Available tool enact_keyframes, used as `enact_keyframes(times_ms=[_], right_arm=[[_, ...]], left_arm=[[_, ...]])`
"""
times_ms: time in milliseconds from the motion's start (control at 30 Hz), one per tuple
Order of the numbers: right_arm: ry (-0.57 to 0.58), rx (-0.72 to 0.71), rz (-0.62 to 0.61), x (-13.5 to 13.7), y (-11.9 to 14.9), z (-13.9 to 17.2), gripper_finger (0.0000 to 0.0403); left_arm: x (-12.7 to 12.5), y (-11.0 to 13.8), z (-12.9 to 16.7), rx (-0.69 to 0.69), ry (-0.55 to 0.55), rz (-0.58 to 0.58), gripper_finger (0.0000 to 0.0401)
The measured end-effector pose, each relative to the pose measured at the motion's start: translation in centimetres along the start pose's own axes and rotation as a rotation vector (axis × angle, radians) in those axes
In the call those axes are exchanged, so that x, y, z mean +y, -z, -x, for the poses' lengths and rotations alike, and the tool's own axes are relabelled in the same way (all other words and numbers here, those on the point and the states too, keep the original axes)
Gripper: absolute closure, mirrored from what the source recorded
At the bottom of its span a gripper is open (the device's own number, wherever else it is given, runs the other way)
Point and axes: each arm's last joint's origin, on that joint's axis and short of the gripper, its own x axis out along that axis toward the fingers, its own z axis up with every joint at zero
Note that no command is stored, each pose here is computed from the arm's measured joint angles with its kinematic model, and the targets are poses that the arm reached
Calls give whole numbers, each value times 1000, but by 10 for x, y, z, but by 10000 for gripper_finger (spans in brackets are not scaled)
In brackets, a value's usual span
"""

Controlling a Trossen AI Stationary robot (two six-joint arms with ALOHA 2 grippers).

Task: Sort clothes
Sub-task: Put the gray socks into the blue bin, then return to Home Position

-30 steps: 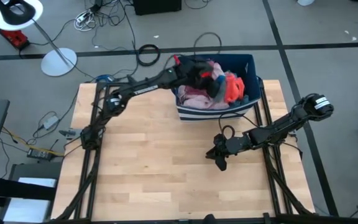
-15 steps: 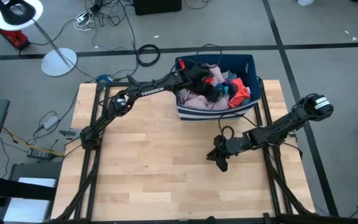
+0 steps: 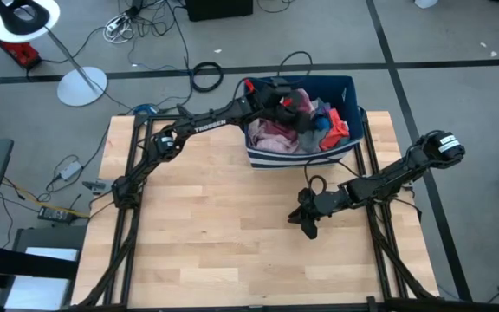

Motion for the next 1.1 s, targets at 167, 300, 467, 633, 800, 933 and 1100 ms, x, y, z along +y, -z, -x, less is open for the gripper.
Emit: enact_keyframes(times_ms=[167,300,467,633,800,933,1100], right_arm=[[0,0,-1,0,0,0,314],[0,0,-14,0,0,0,314],[-1,1,-24,0,0,0,314],[-1,2,-23,0,0,0,314],[2,1,-16,0,0,0,314],[8,-1,-19,-1,-1,0,314],[11,0,-18,-2,-1,0,314]], left_arm=[[3,2,0,-1,-48,-12,322],[1,-2,2,-28,-44,-25,331],[-16,-12,22,-103,-144,-139,347],[-38,-21,46,-151,-230,-257,357],[-52,-26,61,-182,-249,-315,358],[-54,-25,60,-150,-196,-319,358],[-51,-26,62,-148,-195,-254,358]])
